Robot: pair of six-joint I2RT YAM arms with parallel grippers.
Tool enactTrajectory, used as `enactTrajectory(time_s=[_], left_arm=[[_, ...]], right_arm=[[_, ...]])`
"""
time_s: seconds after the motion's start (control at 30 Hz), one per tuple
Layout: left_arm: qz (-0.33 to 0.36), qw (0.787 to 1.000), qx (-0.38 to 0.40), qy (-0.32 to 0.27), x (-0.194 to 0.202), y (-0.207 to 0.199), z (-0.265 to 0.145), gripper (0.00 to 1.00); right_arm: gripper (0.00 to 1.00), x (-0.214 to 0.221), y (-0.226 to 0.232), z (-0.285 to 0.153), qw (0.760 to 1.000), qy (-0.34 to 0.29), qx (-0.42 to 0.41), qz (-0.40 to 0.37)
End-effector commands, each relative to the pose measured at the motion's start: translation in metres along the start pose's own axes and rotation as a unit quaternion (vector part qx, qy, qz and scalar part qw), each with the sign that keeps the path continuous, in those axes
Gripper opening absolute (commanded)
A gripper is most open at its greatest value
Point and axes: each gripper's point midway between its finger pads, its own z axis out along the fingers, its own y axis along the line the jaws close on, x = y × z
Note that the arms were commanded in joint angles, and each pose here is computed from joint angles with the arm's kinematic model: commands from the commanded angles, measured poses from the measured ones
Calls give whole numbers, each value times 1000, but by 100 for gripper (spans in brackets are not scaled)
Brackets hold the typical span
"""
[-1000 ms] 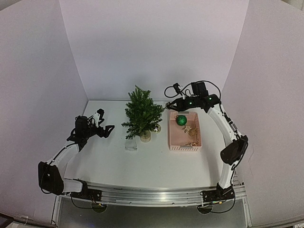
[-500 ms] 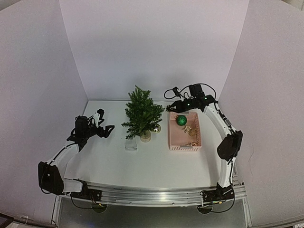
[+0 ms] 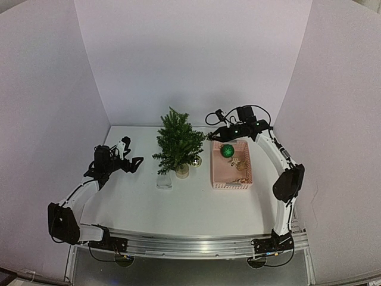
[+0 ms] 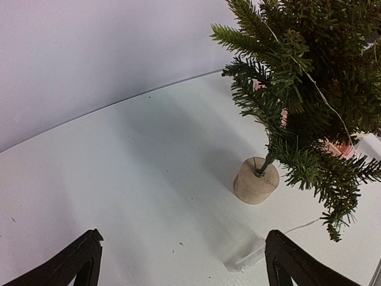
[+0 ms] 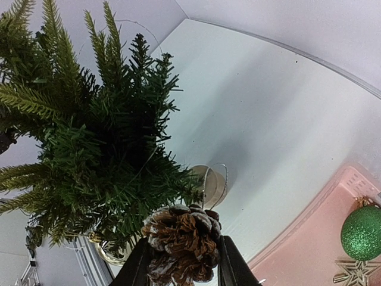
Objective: Decorate the small christmas tree
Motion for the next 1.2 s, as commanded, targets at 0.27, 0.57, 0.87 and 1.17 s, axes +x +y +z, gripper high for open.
enactTrajectory(time_s=[0.27,0.57,0.87,1.17], left_arm=[[13,999,-3,-34,-24,0,-8,95],[13,999,-4,-34,-23,0,-7,95],[14,999,-1,-34,-25,0,-6,95],[14,999,-2,-32,-23,0,-7,95]], right_arm=[[27,-8,26,-18,999,-23,-29,-26],[26,-10,31,-25,999,-31,-27,-35],[25,-23,28,-33,997,-53,-13,-47],[24,-27,24,-35,998,-59,-12,-28]])
